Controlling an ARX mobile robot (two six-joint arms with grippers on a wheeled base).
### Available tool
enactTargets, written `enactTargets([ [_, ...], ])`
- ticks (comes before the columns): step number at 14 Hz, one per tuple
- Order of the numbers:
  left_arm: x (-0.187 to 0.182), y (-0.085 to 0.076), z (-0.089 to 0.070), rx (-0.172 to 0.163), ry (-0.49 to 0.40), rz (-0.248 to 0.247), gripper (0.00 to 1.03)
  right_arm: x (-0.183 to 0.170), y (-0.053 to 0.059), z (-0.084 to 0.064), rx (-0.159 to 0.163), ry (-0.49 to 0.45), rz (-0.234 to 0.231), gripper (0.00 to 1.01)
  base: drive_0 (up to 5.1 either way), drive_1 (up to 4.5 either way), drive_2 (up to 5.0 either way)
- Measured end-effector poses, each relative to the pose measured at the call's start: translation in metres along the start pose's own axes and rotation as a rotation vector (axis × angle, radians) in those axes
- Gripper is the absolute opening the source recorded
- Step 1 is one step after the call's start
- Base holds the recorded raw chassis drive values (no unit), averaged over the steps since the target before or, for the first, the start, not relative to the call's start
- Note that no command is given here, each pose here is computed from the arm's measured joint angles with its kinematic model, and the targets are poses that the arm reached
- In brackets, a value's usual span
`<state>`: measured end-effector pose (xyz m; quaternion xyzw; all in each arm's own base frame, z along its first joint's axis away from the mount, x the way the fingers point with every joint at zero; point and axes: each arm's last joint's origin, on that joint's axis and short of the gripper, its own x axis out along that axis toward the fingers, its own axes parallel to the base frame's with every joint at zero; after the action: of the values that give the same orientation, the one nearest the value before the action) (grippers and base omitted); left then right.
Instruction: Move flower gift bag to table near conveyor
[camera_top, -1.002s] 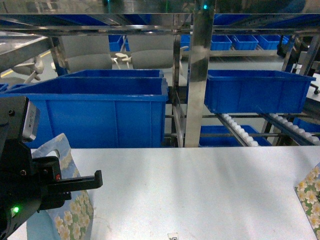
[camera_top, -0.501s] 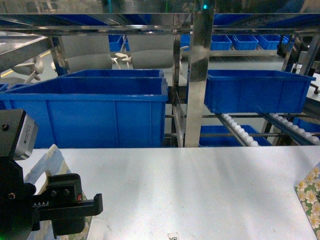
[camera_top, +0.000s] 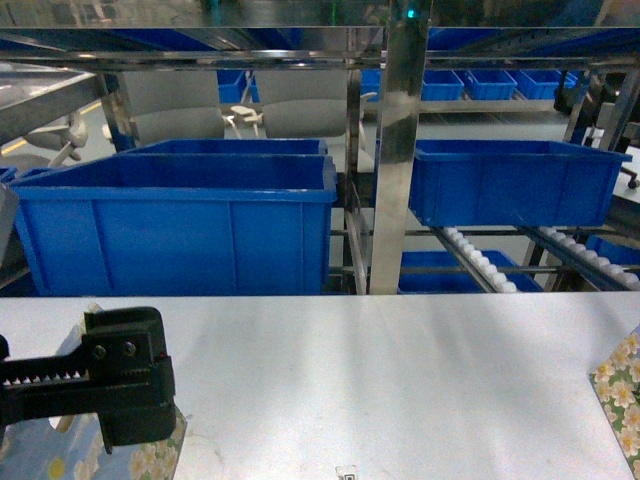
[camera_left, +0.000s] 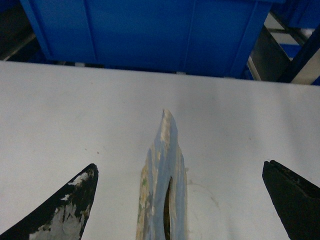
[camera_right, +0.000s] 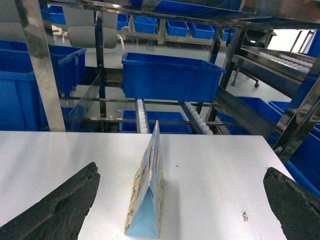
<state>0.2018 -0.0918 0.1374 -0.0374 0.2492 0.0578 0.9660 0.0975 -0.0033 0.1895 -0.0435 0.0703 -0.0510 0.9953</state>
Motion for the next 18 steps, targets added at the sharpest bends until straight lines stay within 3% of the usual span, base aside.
enactTargets([
  [3,-0.005,0.02,0.026,-0.017,-0.134,0.056,0.98,0.0,0.0,0.0,0.0,0.0,0.0,0.98,0.0,0.0,0.0],
  [6,-0.012,0.052,0.042,0.0,-0.201,0.125,0.98,0.0,0.0,0.0,0.0,0.0,0.0,0.98,0.0,0.0,0.0],
  [10,-0.044,0.083,0.061,0.072,-0.279,0.112,0.98,0.0,0.0,0.0,0.0,0.0,0.0,0.98,0.0,0.0,0.0],
  [12,-0.061,0.101,0.064,0.092,-0.29,0.134,0.98,0.0,0.0,0.0,0.0,0.0,0.0,0.98,0.0,0.0,0.0],
  [14,-0.077,0.112,0.067,0.143,-0.338,0.178,0.98,0.0,0.0,0.0,0.0,0.0,0.0,0.98,0.0,0.0,0.0],
  [16,-0.075,0.111,0.066,0.166,-0.325,0.173,0.98,0.0,0.0,0.001,0.006,-0.013,0.006,0.97,0.0,0.0,0.0],
  [17,-0.075,0.111,0.066,0.166,-0.326,0.169,0.98,0.0,0.002,-0.001,0.042,-0.12,0.07,0.85,0.0,0.0,0.0],
  [18,-0.075,0.113,0.063,0.134,-0.455,0.059,0.87,-0.001,0.004,-0.002,0.055,-0.152,0.101,0.73,0.0,0.0,0.0],
])
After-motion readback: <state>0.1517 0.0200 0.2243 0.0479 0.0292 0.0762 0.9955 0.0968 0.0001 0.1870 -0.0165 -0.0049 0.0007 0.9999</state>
